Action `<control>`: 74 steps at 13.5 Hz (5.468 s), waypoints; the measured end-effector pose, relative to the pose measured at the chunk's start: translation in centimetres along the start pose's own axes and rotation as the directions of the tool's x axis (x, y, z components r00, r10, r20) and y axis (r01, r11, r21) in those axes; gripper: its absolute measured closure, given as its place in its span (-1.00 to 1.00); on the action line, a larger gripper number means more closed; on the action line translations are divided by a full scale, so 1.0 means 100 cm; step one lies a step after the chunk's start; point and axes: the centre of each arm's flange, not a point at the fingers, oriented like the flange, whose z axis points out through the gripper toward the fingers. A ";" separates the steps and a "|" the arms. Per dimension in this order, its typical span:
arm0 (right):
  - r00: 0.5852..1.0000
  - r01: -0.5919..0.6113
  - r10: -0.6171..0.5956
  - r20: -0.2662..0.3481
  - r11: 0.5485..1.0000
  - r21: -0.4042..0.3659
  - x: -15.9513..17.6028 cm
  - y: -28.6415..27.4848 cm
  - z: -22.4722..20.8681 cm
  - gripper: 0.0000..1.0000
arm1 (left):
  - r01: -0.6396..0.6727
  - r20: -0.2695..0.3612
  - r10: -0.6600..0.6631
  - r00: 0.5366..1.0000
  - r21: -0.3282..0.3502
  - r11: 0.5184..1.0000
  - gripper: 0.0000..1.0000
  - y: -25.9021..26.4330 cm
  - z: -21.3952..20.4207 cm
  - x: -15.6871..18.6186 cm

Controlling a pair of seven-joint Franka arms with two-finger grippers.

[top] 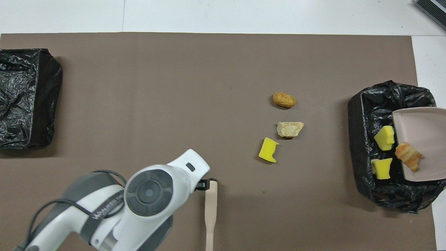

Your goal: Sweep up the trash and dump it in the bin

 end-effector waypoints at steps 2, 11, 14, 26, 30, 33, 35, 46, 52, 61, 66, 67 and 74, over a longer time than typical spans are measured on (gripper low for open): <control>1.000 -0.010 0.010 0.011 1.000 -0.007 -0.003 0.000 -0.005 0.37 | -0.038 -0.041 0.038 0.998 -0.008 0.999 -1.00 -0.061 -0.045 0.048; 0.867 -0.475 0.480 -0.136 0.877 0.068 0.004 0.003 -0.127 0.37 | -0.145 -0.147 0.154 0.977 0.072 0.987 -1.00 -0.256 -0.191 0.125; 0.756 -0.627 0.635 -0.160 0.772 0.100 0.092 0.029 -0.169 0.37 | -0.113 -0.129 0.120 0.984 0.064 0.992 -1.00 -0.287 -0.195 0.136; 0.178 -0.883 0.984 0.017 0.152 0.443 0.374 0.047 -0.212 0.37 | -0.116 -0.116 0.121 0.986 0.050 0.992 -1.00 -0.292 -0.191 0.139; 0.091 -0.842 0.995 0.041 0.055 0.537 0.471 0.040 -0.231 0.37 | -0.115 -0.102 0.120 0.988 0.048 0.992 -1.00 -0.292 -0.189 0.138; 0.017 -0.812 0.998 0.062 -0.022 0.583 0.542 0.025 -0.247 0.37 | -0.115 -0.095 0.119 0.988 0.047 0.992 -1.00 -0.293 -0.189 0.137; -0.010 -0.799 0.996 0.089 -0.061 0.598 0.592 0.012 -0.246 0.37 | -0.115 -0.091 0.119 0.989 0.046 0.992 -1.00 -0.293 -0.188 0.136; -0.039 -0.790 0.994 0.104 -0.094 0.606 0.672 -0.005 -0.222 0.22 | -0.112 -0.078 0.115 0.990 0.044 0.993 -1.00 -0.294 -0.188 0.134; -0.003 -0.812 0.993 0.119 -0.072 0.580 0.659 -0.019 -0.237 -0.99 | -0.106 -0.078 0.109 0.991 0.044 0.993 -1.00 -0.298 -0.188 0.134; 0.030 -0.851 0.978 0.205 -0.082 0.519 0.524 -0.085 -0.311 -1.00 | -0.116 -0.085 0.119 0.989 0.044 0.992 -1.00 -0.292 -0.188 0.135; 0.120 -0.805 0.954 0.275 -0.069 0.589 0.562 -0.168 -0.283 -1.00 | -0.178 -0.127 0.182 0.975 0.044 0.983 -1.00 -0.249 -0.188 0.141; 0.118 -0.799 0.954 0.275 -0.073 0.596 0.574 -0.180 -0.282 -1.00 | -0.185 -0.138 0.189 0.972 0.042 0.982 -1.00 -0.230 -0.185 0.143; 0.064 -0.816 0.963 0.262 -0.100 0.569 0.686 -0.244 -0.217 -1.00 | -0.193 -0.144 0.193 0.971 0.017 0.981 -1.00 -0.079 -0.111 0.157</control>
